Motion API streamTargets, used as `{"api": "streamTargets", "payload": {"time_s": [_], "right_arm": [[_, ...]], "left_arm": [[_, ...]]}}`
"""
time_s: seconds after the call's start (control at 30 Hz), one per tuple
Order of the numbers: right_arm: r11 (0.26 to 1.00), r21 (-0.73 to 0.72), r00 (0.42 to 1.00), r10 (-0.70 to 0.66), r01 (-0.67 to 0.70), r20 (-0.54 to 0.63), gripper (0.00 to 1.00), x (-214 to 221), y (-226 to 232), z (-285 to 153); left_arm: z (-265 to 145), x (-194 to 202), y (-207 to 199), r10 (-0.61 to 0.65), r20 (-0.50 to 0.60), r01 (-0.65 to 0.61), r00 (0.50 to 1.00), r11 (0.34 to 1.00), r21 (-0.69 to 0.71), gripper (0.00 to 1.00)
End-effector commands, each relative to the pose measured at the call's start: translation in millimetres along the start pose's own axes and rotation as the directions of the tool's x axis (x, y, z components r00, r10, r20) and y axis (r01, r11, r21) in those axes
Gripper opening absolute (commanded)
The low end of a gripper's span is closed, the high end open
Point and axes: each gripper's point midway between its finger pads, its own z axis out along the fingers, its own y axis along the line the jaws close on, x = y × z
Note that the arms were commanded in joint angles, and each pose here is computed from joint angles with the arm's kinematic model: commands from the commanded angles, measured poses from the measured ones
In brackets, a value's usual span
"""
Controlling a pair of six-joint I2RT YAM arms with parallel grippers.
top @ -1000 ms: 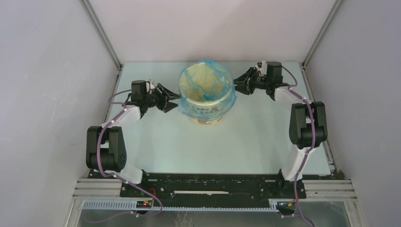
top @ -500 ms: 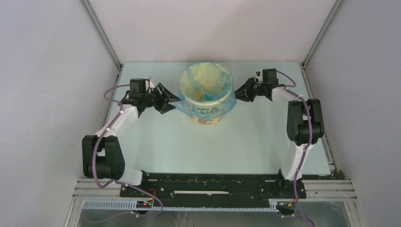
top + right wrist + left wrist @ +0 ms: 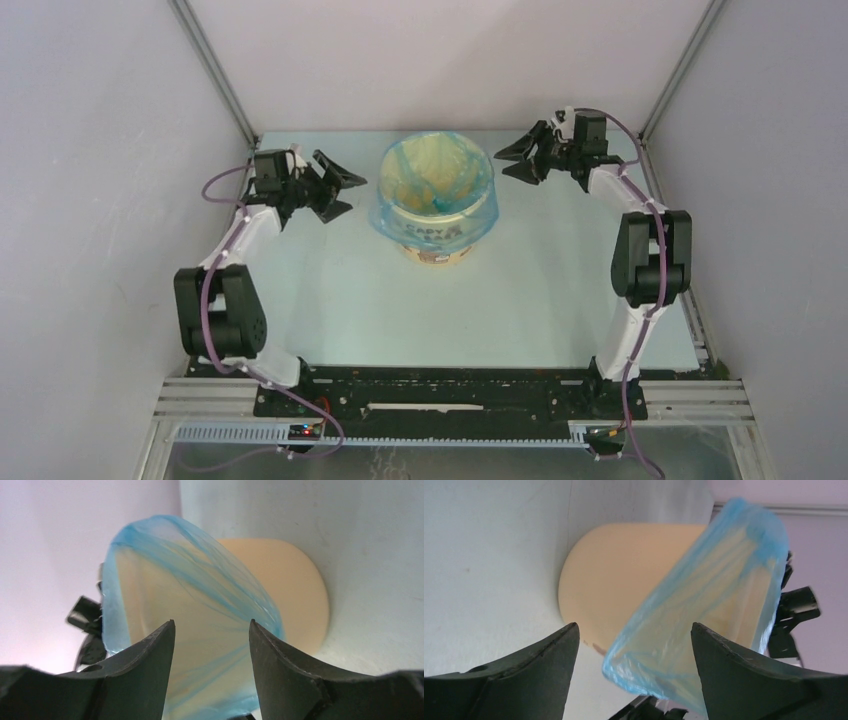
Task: Put the trash bags into the trash bin
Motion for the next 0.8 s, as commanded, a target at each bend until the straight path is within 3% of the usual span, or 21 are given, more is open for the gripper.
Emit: {"api": "streamTargets", "payload": {"time_s": [0.0, 0.17, 0.27, 0.37, 0.53, 0.63, 0.77], "right_arm": [[0.983, -0.176, 0.997, 0.047, -0.058, -0.066, 0.65, 10, 12, 22], [0.979, -0.2, 0.994, 0.023, -0.045, -0.11, 0.63, 30, 13, 41], [0.983, -0.176, 0.995, 0.03, -0.046, -0.095, 0.57, 31, 5, 50], [0.99, -0.114, 0.994, 0.076, -0.085, -0.08, 0.41, 29, -12, 58], [0.99, 0.018, 0.988, 0.14, -0.139, -0.069, 0.17, 35, -47, 69], [0.986, 0.069, 0.986, 0.157, -0.153, -0.06, 0.12, 37, -61, 70], [0.978, 0.149, 0.987, 0.156, -0.148, -0.044, 0.13, 35, -69, 62]], "left_arm": [[19, -26, -29, -0.045, 0.007, 0.043, 0.999, 0.986, 0.16, 0.87], [41, -26, -43, -0.021, -0.031, 0.028, 0.999, 0.966, 0.255, 0.9], [61, -12, -47, 0.0, -0.096, 0.025, 0.995, 0.964, 0.265, 0.88], [79, -2, -39, -0.03, -0.141, 0.064, 0.989, 0.969, 0.239, 0.72], [92, 8, -22, -0.077, -0.161, 0.107, 0.984, 0.977, 0.186, 0.36], [96, 13, -6, -0.09, -0.171, 0.114, 0.981, 0.984, 0.136, 0.22], [95, 15, 7, -0.084, -0.168, 0.098, 0.982, 0.992, 0.077, 0.15]]}}
